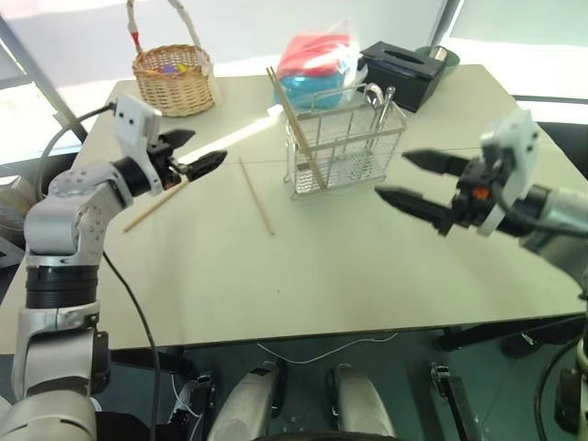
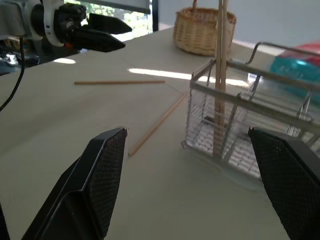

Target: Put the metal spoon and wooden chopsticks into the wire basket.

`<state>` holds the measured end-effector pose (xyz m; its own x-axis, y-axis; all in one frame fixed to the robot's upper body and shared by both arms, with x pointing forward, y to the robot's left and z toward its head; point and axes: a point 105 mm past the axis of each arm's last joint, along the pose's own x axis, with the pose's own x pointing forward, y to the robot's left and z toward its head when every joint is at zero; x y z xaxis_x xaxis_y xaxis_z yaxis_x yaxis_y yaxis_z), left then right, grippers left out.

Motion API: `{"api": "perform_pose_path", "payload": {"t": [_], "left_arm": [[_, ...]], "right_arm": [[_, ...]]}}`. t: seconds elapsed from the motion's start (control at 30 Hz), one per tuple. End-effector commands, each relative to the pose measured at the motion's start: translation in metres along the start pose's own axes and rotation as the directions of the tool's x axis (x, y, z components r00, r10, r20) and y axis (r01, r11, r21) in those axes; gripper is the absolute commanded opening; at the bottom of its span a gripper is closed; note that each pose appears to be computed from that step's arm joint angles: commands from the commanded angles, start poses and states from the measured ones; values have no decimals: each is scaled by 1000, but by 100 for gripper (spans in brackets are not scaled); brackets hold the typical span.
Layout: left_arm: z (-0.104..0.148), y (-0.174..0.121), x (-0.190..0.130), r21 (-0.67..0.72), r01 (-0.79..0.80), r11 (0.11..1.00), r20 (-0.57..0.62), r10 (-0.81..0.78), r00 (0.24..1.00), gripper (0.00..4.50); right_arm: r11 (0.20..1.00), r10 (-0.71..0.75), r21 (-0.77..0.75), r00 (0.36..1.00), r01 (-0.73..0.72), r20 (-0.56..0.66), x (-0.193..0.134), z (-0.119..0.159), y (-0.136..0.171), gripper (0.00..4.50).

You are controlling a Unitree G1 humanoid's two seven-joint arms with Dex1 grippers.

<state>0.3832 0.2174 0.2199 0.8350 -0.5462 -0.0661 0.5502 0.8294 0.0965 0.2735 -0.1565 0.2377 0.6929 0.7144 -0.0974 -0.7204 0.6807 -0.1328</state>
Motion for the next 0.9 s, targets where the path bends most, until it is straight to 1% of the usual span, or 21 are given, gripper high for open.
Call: {"api": "perform_pose_path", "payload": {"t": [0.03,0.07,0.17,0.23,0.4,0.53,0.67,0.9], "left_arm": [[0,26,-9,33,-85,996,-7,86,996,443],[-9,32,-11,50,-85,995,-43,87,995,443],[-27,48,-18,88,-73,993,-131,84,988,443],[-34,62,-24,86,-85,993,-175,99,979,443],[-51,81,-30,62,-111,992,-245,123,962,443],[-70,80,-26,40,-98,994,-310,106,945,443],[-88,77,-26,60,-84,995,-384,101,918,443],[-99,82,-31,86,-113,990,-451,140,881,443]], "right_arm": [[997,-53,-50,999,53,7,-2,-4,4,402],[997,-69,-36,997,68,-17,-2,-15,6,402],[995,-98,-3,994,98,-52,-4,-36,11,402],[992,-126,19,990,128,-57,-6,-43,9,402],[979,-199,31,978,201,-59,-10,-49,-2,402],[971,-235,24,970,237,-56,-14,-47,-11,402],[963,-268,18,961,270,-63,-19,-48,-17,402],[953,-298,28,951,300,-80,-28,-51,-19,402]]}}
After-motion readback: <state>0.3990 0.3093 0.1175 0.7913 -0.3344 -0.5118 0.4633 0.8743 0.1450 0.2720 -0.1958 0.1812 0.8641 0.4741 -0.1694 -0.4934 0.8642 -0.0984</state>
